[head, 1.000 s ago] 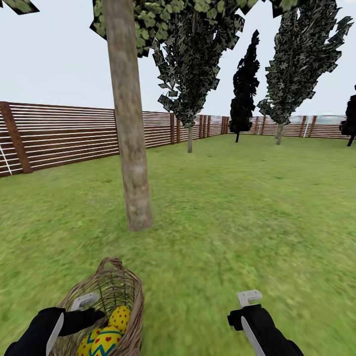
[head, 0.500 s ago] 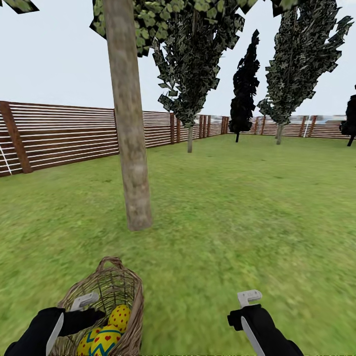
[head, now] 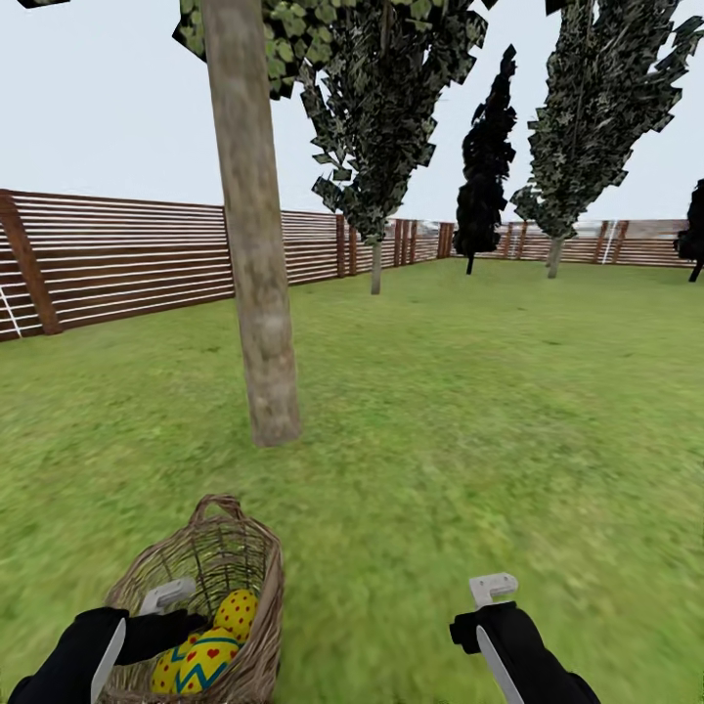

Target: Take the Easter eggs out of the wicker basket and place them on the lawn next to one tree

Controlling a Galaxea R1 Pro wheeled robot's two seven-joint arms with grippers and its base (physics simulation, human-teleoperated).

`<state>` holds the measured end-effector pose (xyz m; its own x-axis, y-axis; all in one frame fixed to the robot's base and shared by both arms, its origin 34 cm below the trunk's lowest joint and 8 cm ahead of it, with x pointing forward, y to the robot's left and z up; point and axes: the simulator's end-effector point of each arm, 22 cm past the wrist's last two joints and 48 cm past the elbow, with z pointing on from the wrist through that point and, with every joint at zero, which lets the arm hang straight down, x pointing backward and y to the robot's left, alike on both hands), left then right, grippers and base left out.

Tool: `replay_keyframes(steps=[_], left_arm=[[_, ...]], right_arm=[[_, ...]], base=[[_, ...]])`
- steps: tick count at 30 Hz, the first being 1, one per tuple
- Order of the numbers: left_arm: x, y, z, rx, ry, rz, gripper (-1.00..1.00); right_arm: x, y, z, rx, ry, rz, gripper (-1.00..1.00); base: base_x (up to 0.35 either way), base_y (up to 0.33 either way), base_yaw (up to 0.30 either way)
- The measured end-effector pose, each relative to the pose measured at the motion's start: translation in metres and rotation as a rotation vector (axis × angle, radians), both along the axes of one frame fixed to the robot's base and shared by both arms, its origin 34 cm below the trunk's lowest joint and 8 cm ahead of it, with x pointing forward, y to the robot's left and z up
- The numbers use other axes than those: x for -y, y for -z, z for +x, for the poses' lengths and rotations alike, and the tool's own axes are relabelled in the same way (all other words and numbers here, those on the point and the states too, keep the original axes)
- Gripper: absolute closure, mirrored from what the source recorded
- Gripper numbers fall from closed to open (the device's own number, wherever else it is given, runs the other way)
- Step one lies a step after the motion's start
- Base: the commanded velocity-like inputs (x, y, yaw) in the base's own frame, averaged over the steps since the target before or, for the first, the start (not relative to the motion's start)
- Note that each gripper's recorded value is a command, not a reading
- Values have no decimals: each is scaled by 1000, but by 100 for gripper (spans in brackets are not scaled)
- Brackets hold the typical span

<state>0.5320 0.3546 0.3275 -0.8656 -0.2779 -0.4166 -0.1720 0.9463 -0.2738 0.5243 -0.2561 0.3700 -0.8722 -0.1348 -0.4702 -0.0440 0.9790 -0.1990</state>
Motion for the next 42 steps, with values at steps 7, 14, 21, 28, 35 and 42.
replay_keyframes(steps=[7,14,21,28,35,42], left_arm=[[0,13,-5,-28,-1,-1,-100],[0,13,-5,-27,-1,-1,-100],[0,13,-5,-27,-1,-1,-100],[0,13,-4,-25,-2,-3,-100],[0,12,-3,-22,-1,-1,-100],[0,13,-4,-25,-1,-2,-100]], right_arm=[[1,13,-4,-28,2,0,-100],[1,13,-4,-28,2,0,-100],[1,13,-4,-28,2,0,-100],[1,13,-4,-28,2,0,-100],[1,13,-4,-28,2,0,-100],[0,13,-4,-28,0,0,-100]], base=[[0,0,0],[0,0,0],[0,0,0],[0,0,0],[91,0,0],[10,0,0]])
